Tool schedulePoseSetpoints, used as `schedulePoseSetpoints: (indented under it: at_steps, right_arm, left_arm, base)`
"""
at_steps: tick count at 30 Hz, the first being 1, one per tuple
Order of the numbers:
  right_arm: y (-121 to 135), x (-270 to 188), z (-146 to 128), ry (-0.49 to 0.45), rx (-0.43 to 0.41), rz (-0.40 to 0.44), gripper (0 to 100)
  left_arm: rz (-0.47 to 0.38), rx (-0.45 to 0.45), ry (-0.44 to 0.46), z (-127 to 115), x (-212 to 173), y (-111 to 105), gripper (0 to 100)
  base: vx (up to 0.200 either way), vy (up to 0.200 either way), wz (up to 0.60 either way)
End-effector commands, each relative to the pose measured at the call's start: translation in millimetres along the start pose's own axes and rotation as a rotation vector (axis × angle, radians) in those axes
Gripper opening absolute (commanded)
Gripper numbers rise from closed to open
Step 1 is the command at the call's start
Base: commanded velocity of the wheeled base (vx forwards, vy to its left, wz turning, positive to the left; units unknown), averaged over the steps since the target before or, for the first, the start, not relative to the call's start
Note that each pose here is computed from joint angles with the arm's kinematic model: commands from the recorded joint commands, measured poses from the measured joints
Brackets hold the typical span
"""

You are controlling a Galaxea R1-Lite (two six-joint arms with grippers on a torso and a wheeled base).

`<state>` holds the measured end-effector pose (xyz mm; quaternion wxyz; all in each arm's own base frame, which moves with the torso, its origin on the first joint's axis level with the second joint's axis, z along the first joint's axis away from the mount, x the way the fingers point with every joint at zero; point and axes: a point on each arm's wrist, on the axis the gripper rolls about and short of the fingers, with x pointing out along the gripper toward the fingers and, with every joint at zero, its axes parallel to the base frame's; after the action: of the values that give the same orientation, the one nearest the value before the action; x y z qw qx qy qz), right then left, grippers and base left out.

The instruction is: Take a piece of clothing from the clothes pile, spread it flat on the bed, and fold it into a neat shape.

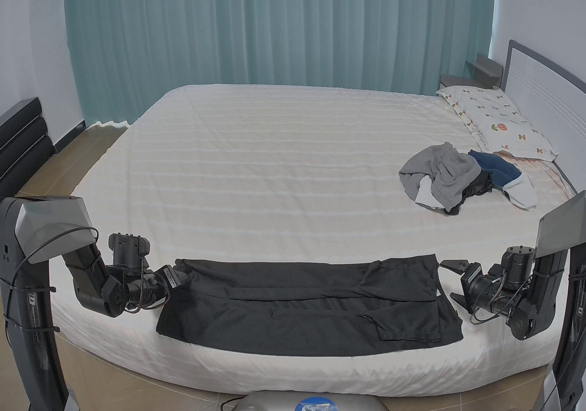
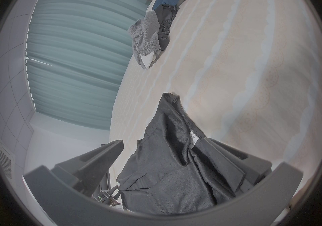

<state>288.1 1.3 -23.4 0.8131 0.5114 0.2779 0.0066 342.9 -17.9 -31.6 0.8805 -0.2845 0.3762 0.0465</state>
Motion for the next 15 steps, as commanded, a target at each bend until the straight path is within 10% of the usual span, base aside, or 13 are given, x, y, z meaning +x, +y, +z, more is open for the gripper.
schedulePoseSetpoints:
  at_steps: [1,15]
  right_arm:
    - [0.6,0.2,0.4,-0.004,-0.003,0.008,100]
    - [-0.4,2.7,-7.0,0.013,-0.023,-0.006,100]
  left_arm:
    - [0.005,0.002,0.005,-1.7,-1.5,0.9,0]
    - [0.060,0.014,-0.016,-3.7,-10.1,4.5,0]
  base:
    - [0.000,0.000,0.00]
    - [0.000,0.000,0.00]
